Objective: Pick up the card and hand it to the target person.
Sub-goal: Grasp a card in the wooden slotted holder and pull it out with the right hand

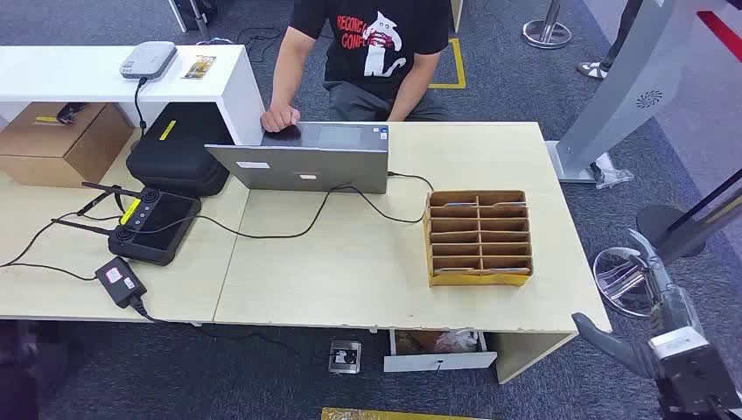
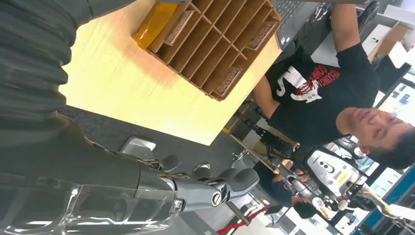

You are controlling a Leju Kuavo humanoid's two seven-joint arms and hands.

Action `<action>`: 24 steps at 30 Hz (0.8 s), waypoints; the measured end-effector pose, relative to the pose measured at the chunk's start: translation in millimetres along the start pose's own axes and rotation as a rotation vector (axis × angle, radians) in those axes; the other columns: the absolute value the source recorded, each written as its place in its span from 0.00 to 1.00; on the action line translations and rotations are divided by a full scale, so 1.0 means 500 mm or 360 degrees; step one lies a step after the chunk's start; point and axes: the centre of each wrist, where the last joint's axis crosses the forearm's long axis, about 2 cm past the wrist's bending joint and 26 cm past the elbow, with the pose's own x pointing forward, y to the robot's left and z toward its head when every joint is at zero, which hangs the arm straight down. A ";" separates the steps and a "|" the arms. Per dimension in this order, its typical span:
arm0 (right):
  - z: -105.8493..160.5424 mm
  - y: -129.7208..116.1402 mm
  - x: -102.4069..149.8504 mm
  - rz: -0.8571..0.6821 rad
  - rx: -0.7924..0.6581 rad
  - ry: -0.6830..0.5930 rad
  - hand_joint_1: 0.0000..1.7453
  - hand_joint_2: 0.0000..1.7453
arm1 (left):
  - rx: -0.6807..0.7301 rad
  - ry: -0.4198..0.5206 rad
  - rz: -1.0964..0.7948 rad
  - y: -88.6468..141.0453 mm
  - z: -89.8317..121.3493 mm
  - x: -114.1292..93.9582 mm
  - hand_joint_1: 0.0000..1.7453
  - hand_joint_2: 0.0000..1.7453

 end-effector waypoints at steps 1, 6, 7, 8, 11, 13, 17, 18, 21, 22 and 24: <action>0.000 0.000 0.000 0.0002 0.0001 0.0001 0.00 1.00 | 0.0000 0.0004 0.0000 0.000 0.000 0.000 0.00 0.00; 0.001 0.000 -0.005 0.0026 0.0015 0.0015 0.00 1.00 | 0.0003 0.0023 0.0009 0.001 0.001 -0.002 0.00 0.00; 0.002 0.000 -0.006 0.0028 0.0016 0.0016 0.00 1.00 | 0.0004 0.0023 0.0011 0.001 0.001 -0.002 0.00 0.00; 0.002 0.000 -0.006 0.0028 0.0017 0.0017 0.00 1.00 | 0.0004 0.0024 0.0011 0.001 0.001 -0.003 0.00 0.00; 0.004 0.001 -0.008 0.0032 0.0022 0.0025 0.00 1.00 | 0.0005 0.0027 0.0012 0.001 0.002 -0.004 0.00 0.00; 0.005 0.000 -0.011 0.0055 0.0032 0.0045 0.00 1.00 | 0.0005 0.0028 0.0013 0.001 0.002 -0.005 0.00 0.00; 0.007 -0.002 -0.023 0.0190 0.0034 0.0116 0.00 1.00 | 0.0006 0.0028 0.0018 0.001 0.002 -0.005 0.00 0.00; 0.007 -0.001 -0.026 0.0213 0.0032 0.0131 0.00 1.00 | 0.0007 0.0029 0.0019 0.001 0.002 -0.005 0.00 0.00; 0.003 0.005 -0.038 0.0241 0.0034 0.0169 0.00 1.00 | 0.0008 0.0031 0.0024 0.001 0.002 -0.005 0.00 0.00; 0.001 0.007 -0.043 0.0245 0.0034 0.0182 0.00 1.00 | 0.0008 0.0031 0.0025 0.001 0.002 -0.004 0.00 0.00; -0.004 0.010 -0.051 0.0262 0.0031 0.0206 0.00 1.00 | 0.0008 0.0034 0.0027 0.001 0.002 -0.005 0.00 0.00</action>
